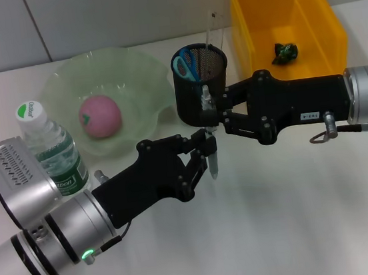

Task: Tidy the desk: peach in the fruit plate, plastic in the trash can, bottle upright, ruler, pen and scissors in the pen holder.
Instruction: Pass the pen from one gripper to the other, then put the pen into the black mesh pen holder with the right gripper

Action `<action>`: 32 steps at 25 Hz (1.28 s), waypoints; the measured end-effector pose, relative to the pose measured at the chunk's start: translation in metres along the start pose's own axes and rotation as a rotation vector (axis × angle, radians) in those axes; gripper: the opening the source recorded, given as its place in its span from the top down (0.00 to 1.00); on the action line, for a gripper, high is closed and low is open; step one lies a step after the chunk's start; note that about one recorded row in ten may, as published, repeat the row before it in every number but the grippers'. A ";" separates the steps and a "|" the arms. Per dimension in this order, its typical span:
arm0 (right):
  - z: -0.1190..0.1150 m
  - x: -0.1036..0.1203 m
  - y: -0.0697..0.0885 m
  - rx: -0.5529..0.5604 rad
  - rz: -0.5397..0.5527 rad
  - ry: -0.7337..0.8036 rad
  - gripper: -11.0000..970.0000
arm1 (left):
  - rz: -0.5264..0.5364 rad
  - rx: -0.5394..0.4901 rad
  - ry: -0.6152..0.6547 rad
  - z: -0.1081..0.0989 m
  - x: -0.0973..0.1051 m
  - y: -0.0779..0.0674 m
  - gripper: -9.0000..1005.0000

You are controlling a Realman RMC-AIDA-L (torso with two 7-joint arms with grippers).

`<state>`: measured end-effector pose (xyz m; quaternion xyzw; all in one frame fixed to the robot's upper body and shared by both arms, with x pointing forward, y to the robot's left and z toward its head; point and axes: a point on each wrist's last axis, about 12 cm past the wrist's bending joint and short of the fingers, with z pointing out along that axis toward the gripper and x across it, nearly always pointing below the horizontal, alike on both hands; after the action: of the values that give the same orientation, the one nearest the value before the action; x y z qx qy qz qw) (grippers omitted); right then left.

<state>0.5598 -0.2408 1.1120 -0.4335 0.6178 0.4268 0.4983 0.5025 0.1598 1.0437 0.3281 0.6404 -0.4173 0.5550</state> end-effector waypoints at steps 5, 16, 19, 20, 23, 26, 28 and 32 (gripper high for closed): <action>-0.001 0.001 0.000 0.004 0.002 -0.002 0.84 | -0.006 0.001 0.005 -0.002 0.001 0.001 0.77; -0.001 0.000 0.000 0.006 -0.007 -0.003 0.84 | -0.007 0.004 0.011 -0.003 0.001 0.000 0.65; -0.001 -0.001 -0.001 0.006 -0.008 -0.004 0.84 | -0.006 0.003 0.011 -0.003 0.001 0.000 0.53; -0.001 -0.001 -0.001 0.007 -0.009 -0.004 0.84 | -0.006 0.003 0.012 -0.003 0.001 0.001 0.49; -0.002 -0.001 -0.001 0.008 -0.009 -0.007 0.83 | -0.009 0.003 0.012 -0.003 0.001 0.001 0.25; -0.003 -0.002 -0.001 0.012 -0.009 -0.013 0.83 | -0.009 0.004 0.012 -0.004 0.001 0.001 0.20; -0.004 -0.003 -0.001 0.016 -0.008 -0.023 0.83 | -0.009 0.004 0.012 -0.004 0.001 0.001 0.16; -0.007 -0.003 -0.002 0.030 -0.007 -0.037 0.82 | -0.013 0.000 0.017 -0.006 0.003 0.001 0.16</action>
<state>0.5605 -0.2472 1.1160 -0.4201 0.6136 0.4235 0.5174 0.5005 0.1655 1.0408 0.3275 0.6471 -0.4180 0.5471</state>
